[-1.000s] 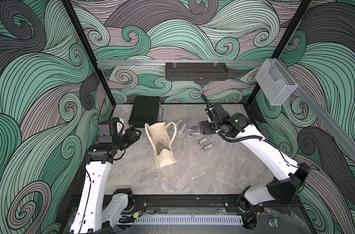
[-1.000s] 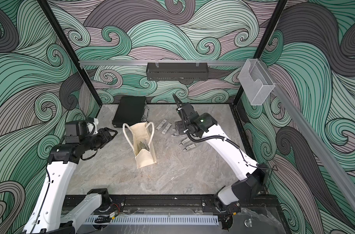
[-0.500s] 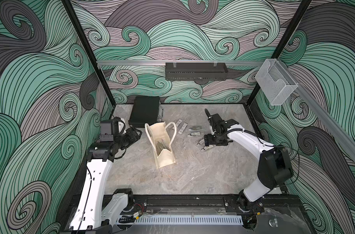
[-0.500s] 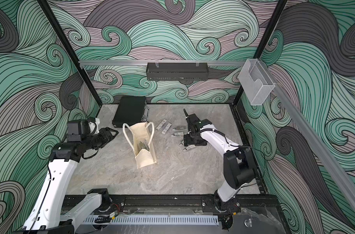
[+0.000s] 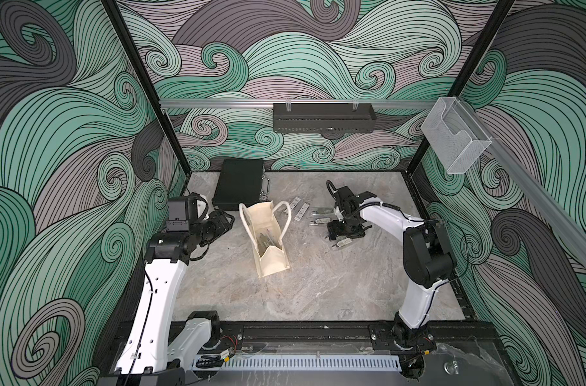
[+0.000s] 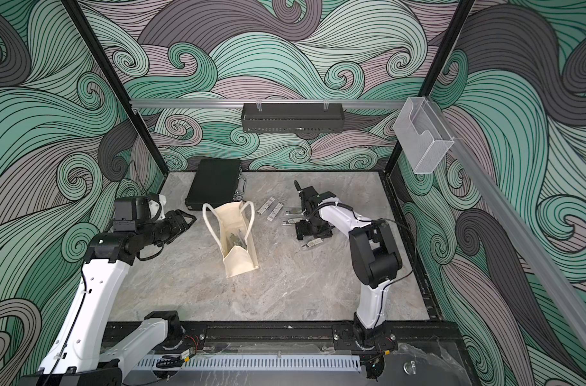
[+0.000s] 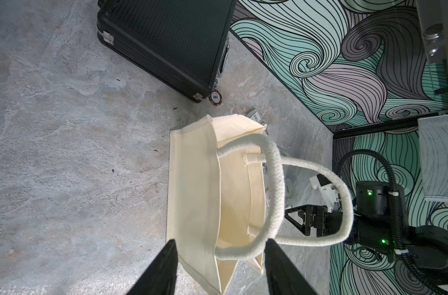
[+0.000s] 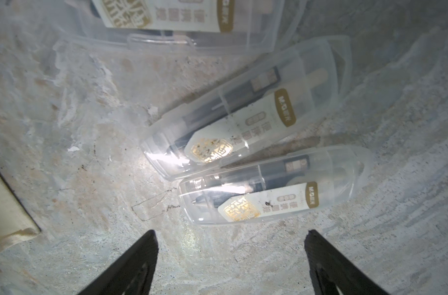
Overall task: Put the compass set into the canvas bag
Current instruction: Pick up the compass set at the center of the board.
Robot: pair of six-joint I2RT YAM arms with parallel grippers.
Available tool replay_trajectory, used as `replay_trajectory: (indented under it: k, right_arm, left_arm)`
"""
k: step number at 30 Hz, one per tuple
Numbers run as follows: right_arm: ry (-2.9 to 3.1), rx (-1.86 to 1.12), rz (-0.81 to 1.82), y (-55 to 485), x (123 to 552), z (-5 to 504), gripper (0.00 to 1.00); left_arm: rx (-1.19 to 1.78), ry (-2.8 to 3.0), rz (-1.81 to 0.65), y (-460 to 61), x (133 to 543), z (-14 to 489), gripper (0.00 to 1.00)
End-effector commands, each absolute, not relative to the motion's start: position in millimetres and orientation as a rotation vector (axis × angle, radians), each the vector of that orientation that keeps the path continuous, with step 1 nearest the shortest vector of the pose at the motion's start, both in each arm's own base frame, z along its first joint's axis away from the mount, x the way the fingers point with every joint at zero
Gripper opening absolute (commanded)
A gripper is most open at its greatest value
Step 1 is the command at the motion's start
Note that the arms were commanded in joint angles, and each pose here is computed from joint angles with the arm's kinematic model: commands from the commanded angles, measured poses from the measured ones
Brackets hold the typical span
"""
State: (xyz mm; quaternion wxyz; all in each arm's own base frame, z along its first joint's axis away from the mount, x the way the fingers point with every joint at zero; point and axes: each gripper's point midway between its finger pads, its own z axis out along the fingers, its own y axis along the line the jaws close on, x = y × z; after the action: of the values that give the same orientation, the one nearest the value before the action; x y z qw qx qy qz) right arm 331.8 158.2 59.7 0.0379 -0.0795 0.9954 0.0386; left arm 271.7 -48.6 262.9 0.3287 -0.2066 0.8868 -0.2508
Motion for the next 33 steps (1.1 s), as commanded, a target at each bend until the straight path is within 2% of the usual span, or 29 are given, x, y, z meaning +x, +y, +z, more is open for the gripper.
replay_trajectory:
  k: [1, 8, 13, 23, 33]
  right_arm:
    - [3.047, -0.021, 0.03, 143, 328, 68, 0.91]
    - [2.975, 0.551, 0.124, 138, 328, 71, 0.93]
    - [2.91, 0.818, 0.135, 131, 331, 61, 0.92]
    - [2.931, 0.939, 0.087, 124, 328, 37, 0.92]
    - [3.019, 0.836, 0.119, 124, 316, 31, 0.9]
  left_arm:
    - [-0.512, 2.312, -0.636, -48, 271, 271, 0.56]
    - [-0.51, 2.304, -0.65, -50, 272, 270, 0.56]
    - [-0.505, 2.296, -0.654, -50, 270, 271, 0.56]
    - [-0.507, 2.295, -0.65, -50, 269, 268, 0.56]
    - [-0.51, 2.295, -0.651, -50, 268, 267, 0.56]
